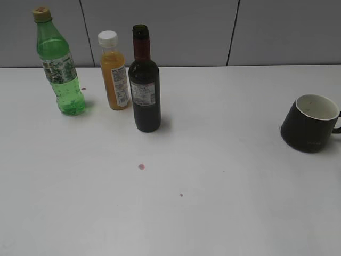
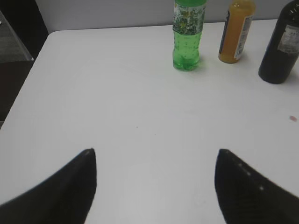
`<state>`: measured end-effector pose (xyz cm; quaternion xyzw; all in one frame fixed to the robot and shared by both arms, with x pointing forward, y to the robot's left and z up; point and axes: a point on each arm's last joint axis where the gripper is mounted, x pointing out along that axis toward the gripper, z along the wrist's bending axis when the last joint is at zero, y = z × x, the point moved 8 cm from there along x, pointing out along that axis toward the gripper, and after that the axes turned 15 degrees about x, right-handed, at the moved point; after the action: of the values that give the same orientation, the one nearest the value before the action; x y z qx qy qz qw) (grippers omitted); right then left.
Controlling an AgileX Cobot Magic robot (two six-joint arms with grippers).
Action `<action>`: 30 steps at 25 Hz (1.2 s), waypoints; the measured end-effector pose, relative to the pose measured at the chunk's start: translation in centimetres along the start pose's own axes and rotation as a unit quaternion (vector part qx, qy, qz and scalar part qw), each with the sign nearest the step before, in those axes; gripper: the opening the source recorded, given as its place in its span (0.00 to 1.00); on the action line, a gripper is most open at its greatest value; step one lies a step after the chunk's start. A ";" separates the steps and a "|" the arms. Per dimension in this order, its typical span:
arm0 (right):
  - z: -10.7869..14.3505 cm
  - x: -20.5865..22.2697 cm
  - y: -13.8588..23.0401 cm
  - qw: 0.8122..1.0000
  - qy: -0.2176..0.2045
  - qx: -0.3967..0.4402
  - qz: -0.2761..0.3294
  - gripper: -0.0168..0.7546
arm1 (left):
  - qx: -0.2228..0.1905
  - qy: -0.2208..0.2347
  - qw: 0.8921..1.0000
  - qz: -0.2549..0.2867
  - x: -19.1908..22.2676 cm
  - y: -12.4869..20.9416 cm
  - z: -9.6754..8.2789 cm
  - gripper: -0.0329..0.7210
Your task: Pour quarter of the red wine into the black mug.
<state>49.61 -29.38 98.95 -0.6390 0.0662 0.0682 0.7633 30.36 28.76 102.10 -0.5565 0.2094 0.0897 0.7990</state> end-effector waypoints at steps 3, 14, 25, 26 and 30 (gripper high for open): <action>-0.3 1.6 1.6 1.000 -0.002 0.000 -0.009 0.79 | 0.000 0.000 1.000 0.000 0.0 0.0 0.0 0.82; -1.6 2.9 6.6 1.000 0.009 0.008 -0.022 0.79 | 0.000 0.000 1.000 0.000 0.0 0.0 0.0 0.82; -4.8 2.5 7.2 0.994 0.099 0.042 -0.022 0.79 | 0.000 0.000 1.000 0.000 0.0 0.0 0.0 0.82; -5.2 2.5 7.4 0.993 0.109 0.045 -0.019 0.79 | 0.000 0.000 1.000 0.000 0.0 0.0 0.0 0.82; -5.9 2.7 8.9 0.991 0.129 0.047 0.007 0.80 | 0.000 0.000 1.000 0.000 0.0 0.0 0.0 0.82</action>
<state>50.47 -33.59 88.78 -0.6057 0.1721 -0.0123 0.7768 30.36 28.76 102.10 -0.5565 0.2094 0.0897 0.7990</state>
